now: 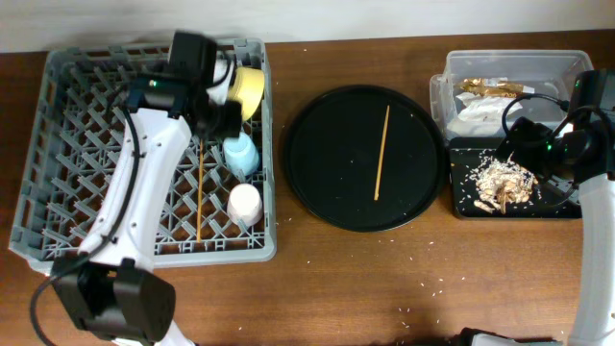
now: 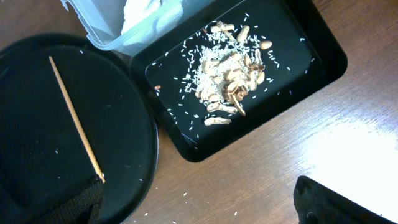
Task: Sort waste into correct bins and load items into the dishwasher rack
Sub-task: 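Return left gripper to the tray and grasp the second chopstick, then carry the second chopstick into the rack with left gripper and release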
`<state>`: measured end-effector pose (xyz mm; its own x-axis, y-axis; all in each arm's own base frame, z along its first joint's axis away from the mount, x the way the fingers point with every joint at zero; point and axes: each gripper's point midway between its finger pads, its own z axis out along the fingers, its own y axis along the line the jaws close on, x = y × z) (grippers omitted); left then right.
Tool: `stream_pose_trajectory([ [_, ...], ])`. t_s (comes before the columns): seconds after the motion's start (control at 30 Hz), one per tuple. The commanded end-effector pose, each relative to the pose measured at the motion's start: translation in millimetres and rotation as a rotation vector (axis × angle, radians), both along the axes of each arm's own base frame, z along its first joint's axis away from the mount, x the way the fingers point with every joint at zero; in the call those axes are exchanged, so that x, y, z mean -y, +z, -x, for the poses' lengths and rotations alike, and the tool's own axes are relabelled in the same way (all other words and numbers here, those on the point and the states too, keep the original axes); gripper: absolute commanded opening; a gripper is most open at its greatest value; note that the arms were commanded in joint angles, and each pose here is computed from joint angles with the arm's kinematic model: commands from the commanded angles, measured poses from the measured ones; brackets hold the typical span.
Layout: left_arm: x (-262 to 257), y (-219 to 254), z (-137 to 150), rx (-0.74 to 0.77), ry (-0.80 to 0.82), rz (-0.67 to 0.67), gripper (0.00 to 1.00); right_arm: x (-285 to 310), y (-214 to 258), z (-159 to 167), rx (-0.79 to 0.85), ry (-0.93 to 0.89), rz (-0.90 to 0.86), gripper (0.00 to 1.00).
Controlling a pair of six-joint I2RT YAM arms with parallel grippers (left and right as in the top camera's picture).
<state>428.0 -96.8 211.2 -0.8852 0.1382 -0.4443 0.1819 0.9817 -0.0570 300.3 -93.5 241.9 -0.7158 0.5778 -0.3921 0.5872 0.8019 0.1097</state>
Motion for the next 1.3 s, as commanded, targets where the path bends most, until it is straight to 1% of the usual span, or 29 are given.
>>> stream_pose_trajectory([
  [0.0, 85.2, 54.7, -9.2, 0.173, -0.125, 0.148, 0.46, 3.3, 1.4, 1.6, 0.001, -0.017, 0.012, 0.99],
  [0.07, 127.1, 54.9, -7.0, 0.193, -0.201, 0.146, 0.46, 3.3, 1.4, 1.6, 0.001, -0.017, 0.012, 0.98],
  [0.17, 179.2, 25.1, -2.3, 0.132, -0.293, 0.133, 0.46, 3.3, 1.4, 1.6, 0.001, -0.017, 0.012, 0.98],
  [0.27, 232.9, -34.2, 11.3, 0.015, -0.362, 0.103, 0.46, 3.3, 1.4, 1.6, 0.001, -0.017, 0.012, 0.98],
  [0.43, 276.5, -113.6, 41.2, -0.118, -0.454, 0.032, 0.47, 3.3, 1.4, 1.6, 0.001, -0.017, 0.012, 0.98],
  [0.5, 284.0, -132.8, 46.3, -0.146, -0.455, 0.023, 0.50, 3.3, 1.4, 1.6, 0.001, -0.017, 0.012, 0.98],
  [0.63, 282.7, -163.5, 50.5, -0.206, -0.431, -0.002, 0.50, 3.3, 1.4, 1.6, 0.001, -0.017, 0.012, 0.98],
  [0.73, 279.4, -188.7, 52.5, -0.217, -0.425, -0.076, 0.50, 3.3, 1.4, 1.6, 0.001, -0.017, 0.012, 0.99],
  [0.9, 281.4, -201.6, 56.0, -0.216, -0.431, -0.115, 0.49, 3.3, 1.4, 1.6, 0.001, -0.017, 0.012, 0.99],
  [0.93, 281.4, -204.2, 56.0, -0.218, -0.431, -0.116, 0.44, 3.3, 1.4, 1.6, 0.001, -0.017, 0.012, 0.98],
  [1.03, 280.1, -216.4, 57.7, -0.237, -0.431, -0.128, 0.36, 3.3, 1.4, 1.6, 0.001, -0.017, 0.012, 0.98],
  [1.17, 280.8, -216.2, 57.1, -0.234, -0.431, -0.125, 0.14, 3.3, 1.4, 1.6, 0.001, -0.017, 0.012, 0.99],
  [1.2, 280.8, -216.2, 57.1, -0.234, -0.431, -0.125, 0.13, 3.3, 1.4, 1.6, 0.001, -0.017, 0.012, 0.99],
  [1.27, 280.8, -216.2, 57.1, -0.234, -0.431, -0.125, 0.06, 3.3, 1.4, 1.6, 0.001, -0.017, 0.012, 0.99],
])
